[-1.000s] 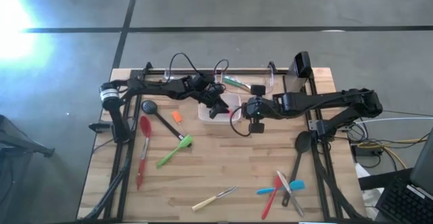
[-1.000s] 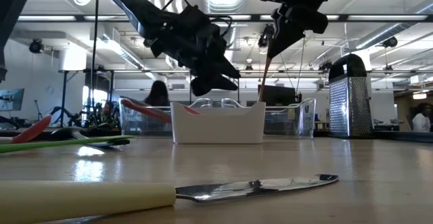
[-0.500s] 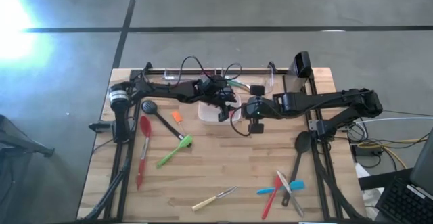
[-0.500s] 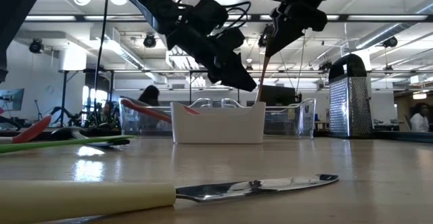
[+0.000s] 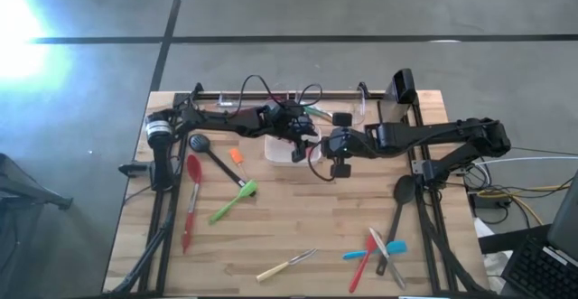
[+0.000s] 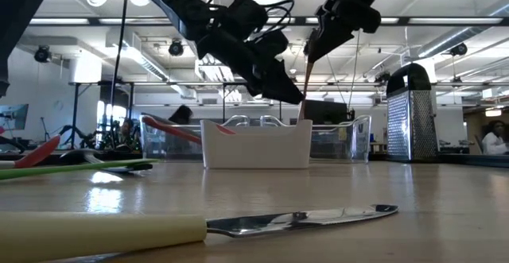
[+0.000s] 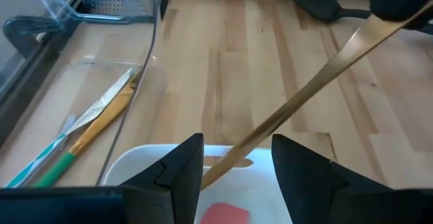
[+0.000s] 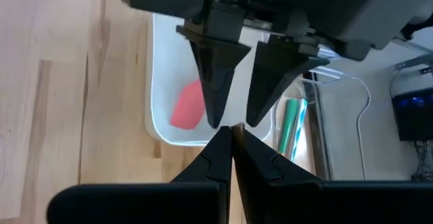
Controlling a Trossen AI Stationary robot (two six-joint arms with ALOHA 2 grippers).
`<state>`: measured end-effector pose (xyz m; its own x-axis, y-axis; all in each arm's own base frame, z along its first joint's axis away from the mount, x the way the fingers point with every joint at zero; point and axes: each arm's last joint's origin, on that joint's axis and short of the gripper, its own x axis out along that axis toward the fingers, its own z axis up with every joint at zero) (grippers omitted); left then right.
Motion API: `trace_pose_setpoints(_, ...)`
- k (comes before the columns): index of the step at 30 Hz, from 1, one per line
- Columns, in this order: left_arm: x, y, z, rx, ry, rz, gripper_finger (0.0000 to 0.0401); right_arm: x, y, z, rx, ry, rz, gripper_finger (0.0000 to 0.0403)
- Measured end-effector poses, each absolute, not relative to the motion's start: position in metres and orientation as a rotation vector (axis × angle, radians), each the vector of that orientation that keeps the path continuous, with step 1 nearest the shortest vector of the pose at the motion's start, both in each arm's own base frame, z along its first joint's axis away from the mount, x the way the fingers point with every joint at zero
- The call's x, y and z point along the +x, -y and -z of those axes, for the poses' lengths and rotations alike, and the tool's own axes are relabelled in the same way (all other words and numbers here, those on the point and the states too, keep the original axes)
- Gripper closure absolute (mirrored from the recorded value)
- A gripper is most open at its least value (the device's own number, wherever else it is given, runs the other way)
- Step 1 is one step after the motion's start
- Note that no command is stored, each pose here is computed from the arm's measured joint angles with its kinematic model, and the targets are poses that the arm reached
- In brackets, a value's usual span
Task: Pick & Place Kitchen Items
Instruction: Put the gold table knife into the right transparent bin
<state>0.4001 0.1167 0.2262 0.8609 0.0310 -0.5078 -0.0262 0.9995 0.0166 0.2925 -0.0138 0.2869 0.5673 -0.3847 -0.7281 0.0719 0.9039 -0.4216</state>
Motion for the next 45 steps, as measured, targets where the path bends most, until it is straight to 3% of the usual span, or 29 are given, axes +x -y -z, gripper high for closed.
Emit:
trace_pose_setpoints(10, 0.403, -0.109, -0.228, 0.033, -0.511, 0.011, 0.0237, 0.295, 0.014, -0.296, -0.375, -0.897, 0.276, 0.0396)
trace_pose_setpoints(13, 0.404, -0.109, -0.228, 0.036, -0.5, 0.008, 0.0283, 0.297, 0.014, -0.299, -0.38, -0.871, 0.273, 0.0396)
trace_pose_setpoints(17, 0.404, -0.107, -0.226, 0.061, -0.51, 0.023, 0.0375, 0.298, 0.015, -0.3, -0.371, -0.863, 0.272, 0.0394)
trace_pose_setpoints(30, 0.402, -0.106, -0.225, 0.003, -0.551, 0.022, 0.0377, 0.295, 0.015, -0.302, -0.37, -0.865, 0.287, 0.0381)
trace_pose_setpoints(38, 0.404, -0.111, -0.249, -0.042, -0.683, -0.027, 0.0379, 0.27, 0.016, -0.331, -0.317, -0.865, 0.379, 0.0328)
trace_pose_setpoints(45, 0.398, -0.113, -0.28, 0.098, -0.845, -0.142, 0.0379, 0.238, 0.015, -0.351, -0.201, -0.863, 0.422, 0.0287)
